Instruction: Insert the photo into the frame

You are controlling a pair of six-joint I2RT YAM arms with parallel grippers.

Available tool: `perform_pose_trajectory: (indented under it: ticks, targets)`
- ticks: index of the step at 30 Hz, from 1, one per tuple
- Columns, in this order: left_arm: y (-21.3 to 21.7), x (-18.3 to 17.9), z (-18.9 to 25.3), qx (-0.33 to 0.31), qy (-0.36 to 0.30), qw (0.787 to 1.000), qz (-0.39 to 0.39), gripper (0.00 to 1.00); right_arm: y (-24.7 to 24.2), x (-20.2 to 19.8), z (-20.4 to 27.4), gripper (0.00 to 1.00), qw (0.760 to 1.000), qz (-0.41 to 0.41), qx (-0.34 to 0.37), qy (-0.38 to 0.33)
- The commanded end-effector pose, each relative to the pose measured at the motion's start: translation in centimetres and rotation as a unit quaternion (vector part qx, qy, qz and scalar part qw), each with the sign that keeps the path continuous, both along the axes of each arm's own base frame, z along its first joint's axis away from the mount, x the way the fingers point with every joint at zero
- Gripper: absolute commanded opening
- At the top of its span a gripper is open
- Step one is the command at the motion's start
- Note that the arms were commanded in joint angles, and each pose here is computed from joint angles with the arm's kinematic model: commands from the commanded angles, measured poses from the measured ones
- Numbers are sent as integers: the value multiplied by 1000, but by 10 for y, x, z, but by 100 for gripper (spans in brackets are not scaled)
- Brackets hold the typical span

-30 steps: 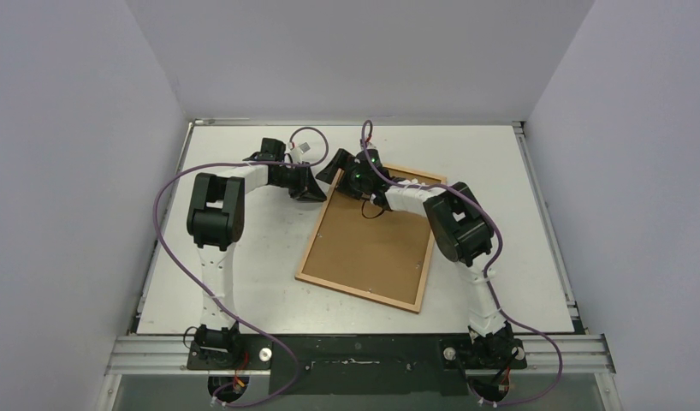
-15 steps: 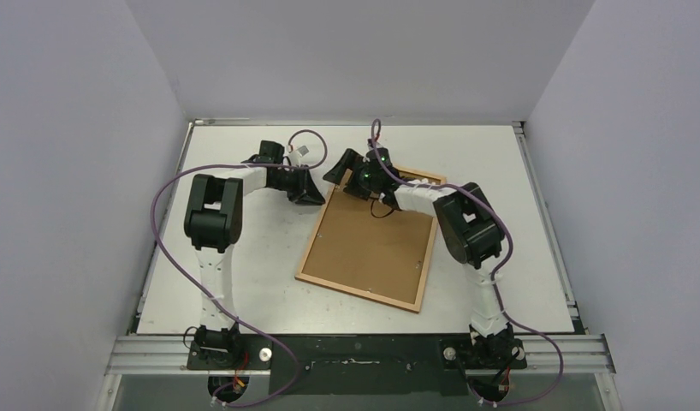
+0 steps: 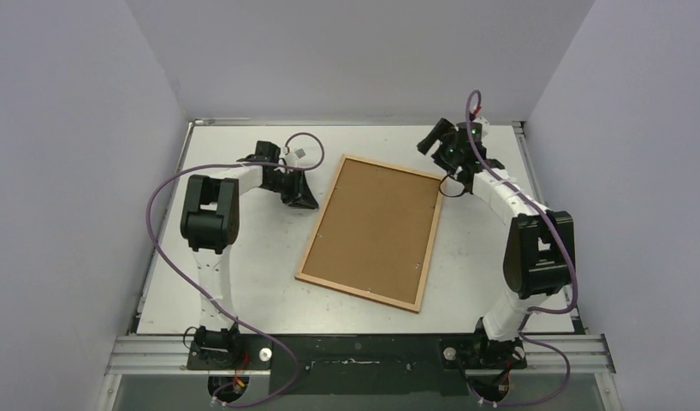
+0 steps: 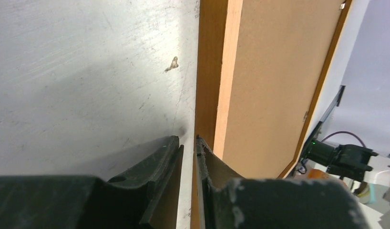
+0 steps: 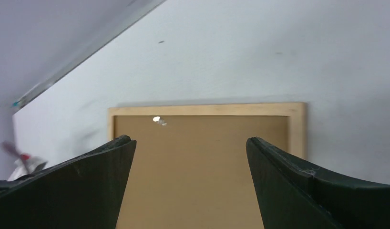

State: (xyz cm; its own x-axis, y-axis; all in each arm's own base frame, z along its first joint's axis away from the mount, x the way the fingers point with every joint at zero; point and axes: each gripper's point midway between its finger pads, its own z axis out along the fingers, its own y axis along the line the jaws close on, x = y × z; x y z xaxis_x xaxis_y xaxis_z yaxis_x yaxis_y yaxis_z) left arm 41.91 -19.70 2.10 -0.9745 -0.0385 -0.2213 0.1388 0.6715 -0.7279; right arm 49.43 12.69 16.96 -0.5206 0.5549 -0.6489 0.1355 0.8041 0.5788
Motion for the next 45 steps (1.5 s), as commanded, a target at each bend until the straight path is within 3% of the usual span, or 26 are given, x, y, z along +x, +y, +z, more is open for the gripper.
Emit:
perform_pose_trajectory:
  ticks: [1,5,11,24,34,45]
  targets:
    - [16,-4,6,51,-44,997,-27,15,-69,-23,-36,90,988,-97,-99,63]
    - [20,-12,1,81,-63,993,-55,13,-83,-28,-58,90,987,-115,-81,82]
    - [10,-34,-5,99,-74,987,-106,12,-62,-13,-88,90,993,-73,-19,95]
    - [-21,-88,-9,81,-54,976,-196,11,-12,31,-86,90,997,7,37,69]
    - [-55,-143,-3,28,-21,961,-274,13,77,61,-78,90,992,106,41,62]
    - [-68,-151,-4,11,-13,961,-275,14,163,42,-89,90,977,186,69,78]
